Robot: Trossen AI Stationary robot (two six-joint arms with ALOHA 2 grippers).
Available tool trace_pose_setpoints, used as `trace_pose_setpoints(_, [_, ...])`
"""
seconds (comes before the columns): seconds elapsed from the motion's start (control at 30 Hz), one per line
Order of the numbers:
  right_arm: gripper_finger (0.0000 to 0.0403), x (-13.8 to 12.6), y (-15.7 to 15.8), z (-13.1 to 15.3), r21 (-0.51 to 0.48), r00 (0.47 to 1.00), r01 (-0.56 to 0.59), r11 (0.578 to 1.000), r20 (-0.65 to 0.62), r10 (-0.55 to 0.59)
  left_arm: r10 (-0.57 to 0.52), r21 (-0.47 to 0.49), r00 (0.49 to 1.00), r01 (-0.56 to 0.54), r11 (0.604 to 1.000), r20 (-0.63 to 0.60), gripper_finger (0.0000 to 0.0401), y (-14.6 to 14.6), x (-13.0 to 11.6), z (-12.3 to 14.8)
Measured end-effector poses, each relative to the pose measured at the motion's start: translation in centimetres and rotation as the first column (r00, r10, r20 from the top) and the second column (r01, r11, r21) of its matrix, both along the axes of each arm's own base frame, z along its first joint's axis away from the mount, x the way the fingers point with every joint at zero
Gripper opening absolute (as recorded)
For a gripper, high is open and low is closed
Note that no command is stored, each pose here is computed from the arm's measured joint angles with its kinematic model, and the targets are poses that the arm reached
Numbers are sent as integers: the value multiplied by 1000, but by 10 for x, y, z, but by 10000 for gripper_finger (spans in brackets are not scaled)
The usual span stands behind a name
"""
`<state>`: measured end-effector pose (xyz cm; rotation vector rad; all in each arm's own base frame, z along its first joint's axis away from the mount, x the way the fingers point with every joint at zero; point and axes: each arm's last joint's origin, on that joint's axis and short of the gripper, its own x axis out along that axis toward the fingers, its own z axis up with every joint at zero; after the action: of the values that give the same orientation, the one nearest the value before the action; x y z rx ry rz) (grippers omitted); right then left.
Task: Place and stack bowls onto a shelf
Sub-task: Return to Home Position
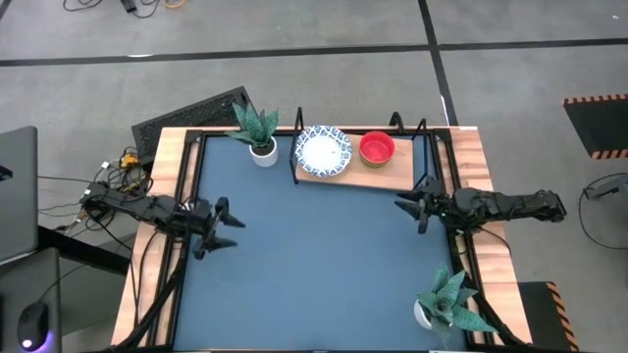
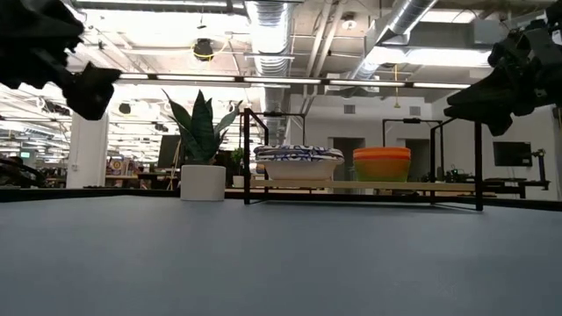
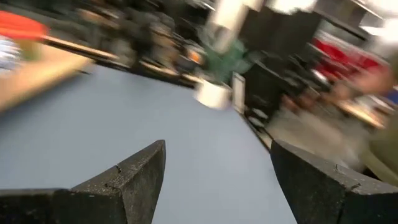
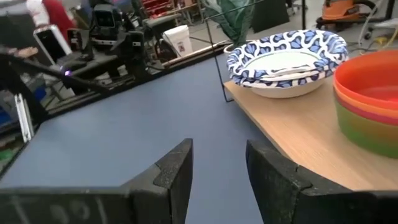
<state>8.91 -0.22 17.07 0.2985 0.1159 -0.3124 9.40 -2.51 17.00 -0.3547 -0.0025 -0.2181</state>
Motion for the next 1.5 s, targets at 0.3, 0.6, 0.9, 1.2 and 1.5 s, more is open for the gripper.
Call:
trace_pose_setpoints(0.3, [173, 0, 0, 0, -15, 1000, -22, 1000, -8, 22, -45, 53, 999, 45, 998, 0, 274, -1, 0, -1])
trace_pose_setpoints(0.6, [173, 0, 0, -1, -18, 1000, -22, 1000, -9, 22, -45, 44, 999, 45, 998, -1, 274, -1, 0, -1])
trace_pose_setpoints(0.9, [173, 0, 0, -1, -18, 1000, -22, 1000, -9, 22, -45, 43, 999, 45, 998, -1, 274, -1, 0, -1])
trace_pose_setpoints(1.2, [173, 0, 0, -1, -17, 1000, -22, 1000, -9, 22, -45, 42, 999, 45, 998, -2, 274, -1, 0, -1])
trace_pose_setpoints(1.5, [173, 0, 0, -1, -16, 1000, -21, 1000, -9, 21, -45, 42, 999, 45, 998, -1, 274, -1, 0, -1])
